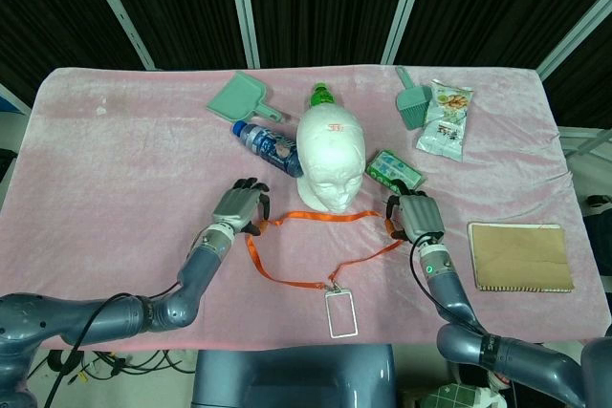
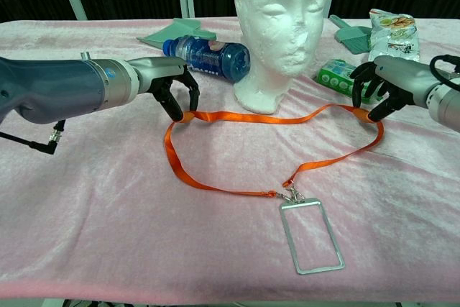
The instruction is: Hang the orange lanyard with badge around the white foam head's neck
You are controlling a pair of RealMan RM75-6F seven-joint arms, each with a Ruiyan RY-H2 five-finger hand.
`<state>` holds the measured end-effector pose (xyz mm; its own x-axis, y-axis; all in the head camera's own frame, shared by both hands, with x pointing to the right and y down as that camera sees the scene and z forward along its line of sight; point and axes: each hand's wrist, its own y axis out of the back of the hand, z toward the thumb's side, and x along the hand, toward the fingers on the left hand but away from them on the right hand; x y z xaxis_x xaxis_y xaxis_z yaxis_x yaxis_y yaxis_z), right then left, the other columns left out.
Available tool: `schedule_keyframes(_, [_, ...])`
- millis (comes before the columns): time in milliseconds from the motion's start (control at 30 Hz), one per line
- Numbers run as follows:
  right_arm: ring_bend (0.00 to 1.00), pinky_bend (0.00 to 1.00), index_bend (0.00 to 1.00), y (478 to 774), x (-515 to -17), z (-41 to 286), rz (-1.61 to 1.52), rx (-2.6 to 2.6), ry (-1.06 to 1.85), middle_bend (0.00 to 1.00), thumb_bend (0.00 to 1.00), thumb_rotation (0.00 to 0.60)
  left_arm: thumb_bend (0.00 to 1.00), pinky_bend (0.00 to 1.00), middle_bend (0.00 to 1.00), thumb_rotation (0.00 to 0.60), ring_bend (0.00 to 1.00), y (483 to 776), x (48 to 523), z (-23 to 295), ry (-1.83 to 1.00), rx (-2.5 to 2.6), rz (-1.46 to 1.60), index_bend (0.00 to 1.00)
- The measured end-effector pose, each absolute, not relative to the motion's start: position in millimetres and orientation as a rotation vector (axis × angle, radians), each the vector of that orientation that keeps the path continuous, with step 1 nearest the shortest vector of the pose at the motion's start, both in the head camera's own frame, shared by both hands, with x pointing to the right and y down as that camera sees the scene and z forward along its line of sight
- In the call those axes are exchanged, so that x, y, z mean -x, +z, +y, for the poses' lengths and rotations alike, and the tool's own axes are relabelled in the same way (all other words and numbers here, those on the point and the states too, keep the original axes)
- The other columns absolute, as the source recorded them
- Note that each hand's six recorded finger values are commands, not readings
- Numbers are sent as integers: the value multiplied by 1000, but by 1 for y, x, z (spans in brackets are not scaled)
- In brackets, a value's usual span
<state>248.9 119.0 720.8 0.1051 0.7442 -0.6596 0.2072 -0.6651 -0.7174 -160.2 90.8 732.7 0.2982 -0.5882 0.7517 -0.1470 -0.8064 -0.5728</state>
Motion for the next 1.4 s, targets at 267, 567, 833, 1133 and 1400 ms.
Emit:
schedule_keyframes(267, [305, 249, 735, 695, -255, 121, -949, 1961, 1527, 141, 432, 600, 464, 0, 173, 600, 0, 713, 183, 83, -1448, 2174, 660, 609])
schedule_keyframes(567, [305, 249, 750, 658, -266, 134, -982, 1988, 1451, 144, 433, 600, 464, 0, 173, 600, 0, 689, 190, 91, -1314, 2222, 612, 609])
schedule_keyframes(833, [305, 249, 750, 626, -263, 128, -1028, 1990, 1363, 144, 432, 600, 464, 0, 173, 600, 0, 662, 186, 86, -1177, 2258, 695, 609])
schedule_keyframes(1133, [305, 250, 750, 582, -252, 98, -1064, 1936, 1250, 144, 432, 600, 464, 0, 174, 600, 0, 639, 183, 66, -1078, 2303, 843, 609])
schedule_keyframes(1400, [307, 249, 750, 564, -244, 69, -1090, 1934, 1225, 146, 433, 600, 464, 0, 176, 600, 0, 628, 183, 40, -1023, 2317, 1026, 612])
